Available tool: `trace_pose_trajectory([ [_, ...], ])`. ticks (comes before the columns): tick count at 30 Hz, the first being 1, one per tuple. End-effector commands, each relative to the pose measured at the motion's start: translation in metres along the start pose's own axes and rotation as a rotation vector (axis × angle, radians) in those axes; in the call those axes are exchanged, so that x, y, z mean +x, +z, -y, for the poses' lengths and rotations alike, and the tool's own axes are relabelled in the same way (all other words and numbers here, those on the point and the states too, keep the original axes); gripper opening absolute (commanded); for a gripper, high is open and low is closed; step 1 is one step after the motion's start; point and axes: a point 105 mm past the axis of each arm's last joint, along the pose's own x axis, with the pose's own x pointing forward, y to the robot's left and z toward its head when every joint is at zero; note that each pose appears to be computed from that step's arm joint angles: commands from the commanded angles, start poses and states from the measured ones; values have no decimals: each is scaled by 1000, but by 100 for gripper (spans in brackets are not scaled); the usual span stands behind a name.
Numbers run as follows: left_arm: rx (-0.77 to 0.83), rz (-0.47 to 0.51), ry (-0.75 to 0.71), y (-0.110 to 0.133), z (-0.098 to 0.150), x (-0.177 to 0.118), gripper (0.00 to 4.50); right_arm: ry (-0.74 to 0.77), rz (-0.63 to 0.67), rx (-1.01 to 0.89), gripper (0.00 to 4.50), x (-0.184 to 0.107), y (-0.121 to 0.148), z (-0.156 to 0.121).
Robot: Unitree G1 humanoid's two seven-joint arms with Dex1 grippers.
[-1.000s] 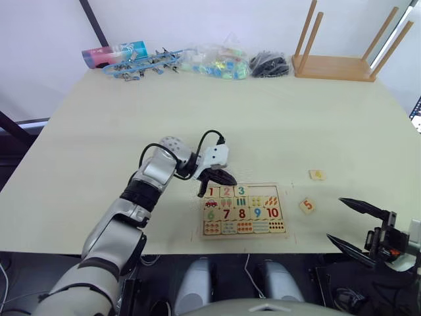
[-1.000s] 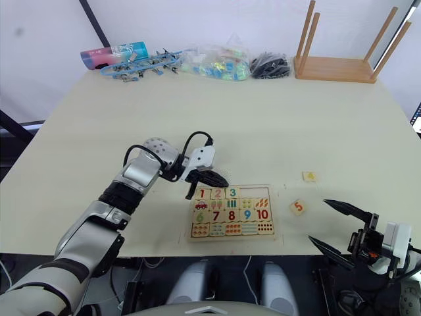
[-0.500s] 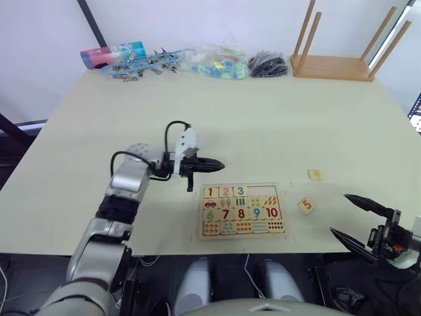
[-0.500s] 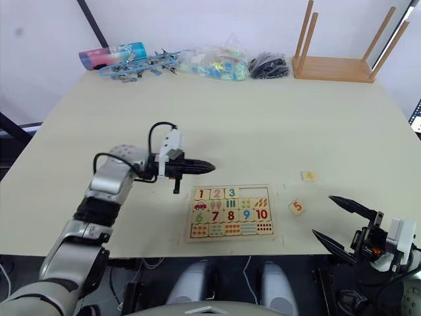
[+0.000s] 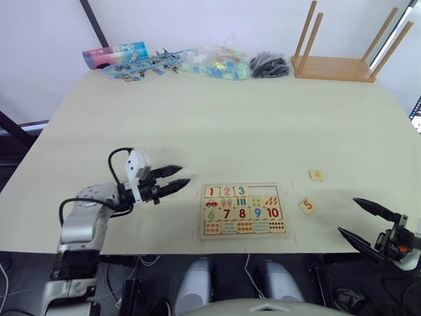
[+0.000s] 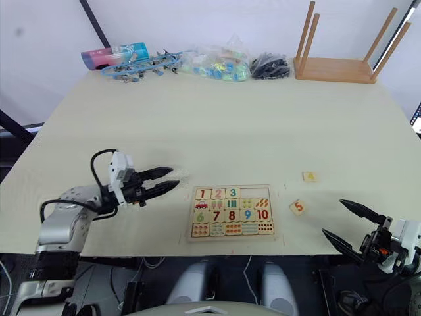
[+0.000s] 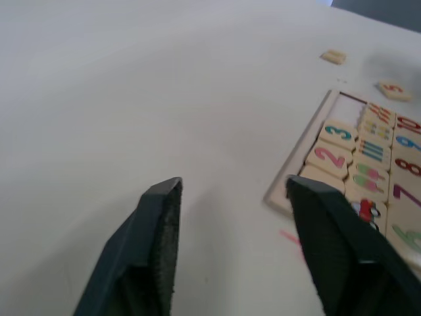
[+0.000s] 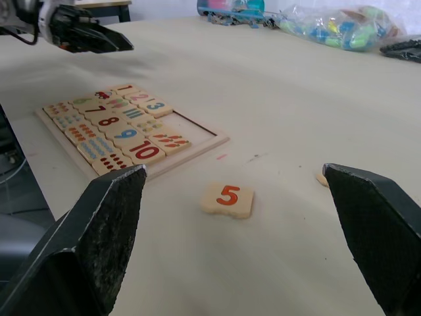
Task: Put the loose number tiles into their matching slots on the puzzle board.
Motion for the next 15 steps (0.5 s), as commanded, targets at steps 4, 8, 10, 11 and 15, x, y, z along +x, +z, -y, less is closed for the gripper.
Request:
trace_pose_trajectory([
  [4,38,17,101,-7,3,-36,444,-60,-58,-57,450,-24,2,10],
  [8,2,42,130,-13,8,-50,444,-80,-71,-54,450,-33,-1,12],
  [10,-9,43,135,-17,11,-60,444,-95,-80,-46,450,-41,-4,14],
  [11,-9,40,136,-19,11,-64,444,-101,-84,-42,450,-45,-5,15],
  [15,-6,35,135,-21,13,-70,444,-109,-90,-35,450,-54,-8,18],
])
